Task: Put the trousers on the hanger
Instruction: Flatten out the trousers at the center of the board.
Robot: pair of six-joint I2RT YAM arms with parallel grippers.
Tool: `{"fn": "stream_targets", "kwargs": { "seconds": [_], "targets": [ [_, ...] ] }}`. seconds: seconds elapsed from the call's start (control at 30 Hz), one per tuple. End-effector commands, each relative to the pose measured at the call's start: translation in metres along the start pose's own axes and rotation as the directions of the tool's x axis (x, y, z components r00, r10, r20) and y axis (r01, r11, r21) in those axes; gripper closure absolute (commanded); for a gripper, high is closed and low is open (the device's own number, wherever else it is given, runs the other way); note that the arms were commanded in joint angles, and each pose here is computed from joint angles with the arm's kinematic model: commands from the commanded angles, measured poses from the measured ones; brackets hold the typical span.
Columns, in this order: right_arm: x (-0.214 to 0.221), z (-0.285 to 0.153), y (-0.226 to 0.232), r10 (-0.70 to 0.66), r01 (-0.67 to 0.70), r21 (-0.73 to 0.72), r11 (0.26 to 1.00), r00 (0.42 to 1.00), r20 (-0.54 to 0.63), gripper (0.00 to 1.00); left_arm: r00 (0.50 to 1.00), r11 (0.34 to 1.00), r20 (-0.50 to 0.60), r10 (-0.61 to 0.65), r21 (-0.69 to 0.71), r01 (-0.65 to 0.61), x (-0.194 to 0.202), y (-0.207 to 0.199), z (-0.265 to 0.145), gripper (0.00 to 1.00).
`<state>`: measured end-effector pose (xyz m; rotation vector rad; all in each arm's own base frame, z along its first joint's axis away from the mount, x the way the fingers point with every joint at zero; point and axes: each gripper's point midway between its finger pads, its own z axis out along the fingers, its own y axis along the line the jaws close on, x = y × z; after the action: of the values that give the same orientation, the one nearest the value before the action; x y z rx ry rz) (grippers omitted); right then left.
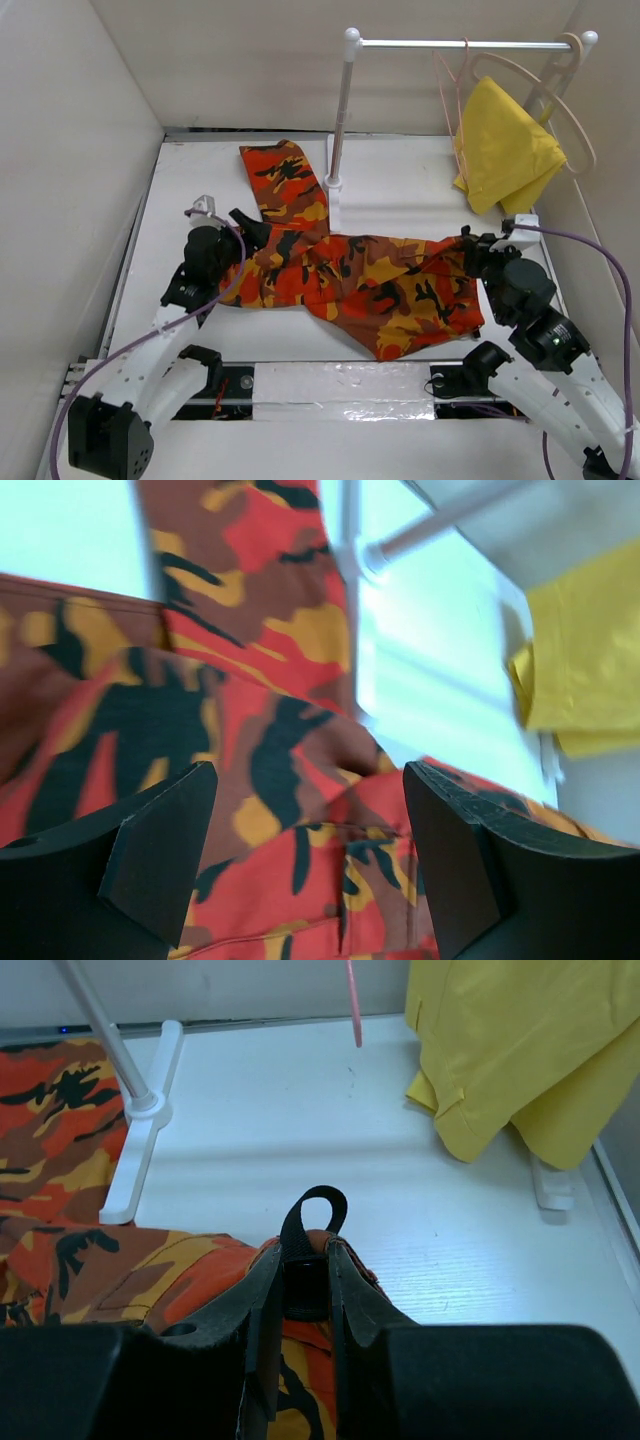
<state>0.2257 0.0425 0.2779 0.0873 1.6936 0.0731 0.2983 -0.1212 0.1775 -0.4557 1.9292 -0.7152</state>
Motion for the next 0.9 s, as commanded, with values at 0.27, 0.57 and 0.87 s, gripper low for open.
{"fn": "stream_targets", "kwargs": {
  "seconds": [0.27,0.57,0.87],
  "targets": [
    [-0.02,0.012,0.008,0.005,-0.005,0.006,1.0,0.999,0.042,1.0,0.986,0.878,0.124,-0.115,-0.451,0.16,0.033,0.113,-0.05,0.28],
    [-0.021,0.011,0.019,-0.008,0.01,-0.057,0.998,0.999,0.035,1.0,0.979,0.804,0.118,-0.168,-0.558,0.205,0.054,0.124,-0.065,0.26],
    [-0.012,0.013,0.017,-0.022,0.023,-0.044,0.999,1.0,0.012,1.0,0.998,0.895,0.039,-0.057,-0.442,0.069,0.042,0.089,0.012,0.02]
  ]
}}
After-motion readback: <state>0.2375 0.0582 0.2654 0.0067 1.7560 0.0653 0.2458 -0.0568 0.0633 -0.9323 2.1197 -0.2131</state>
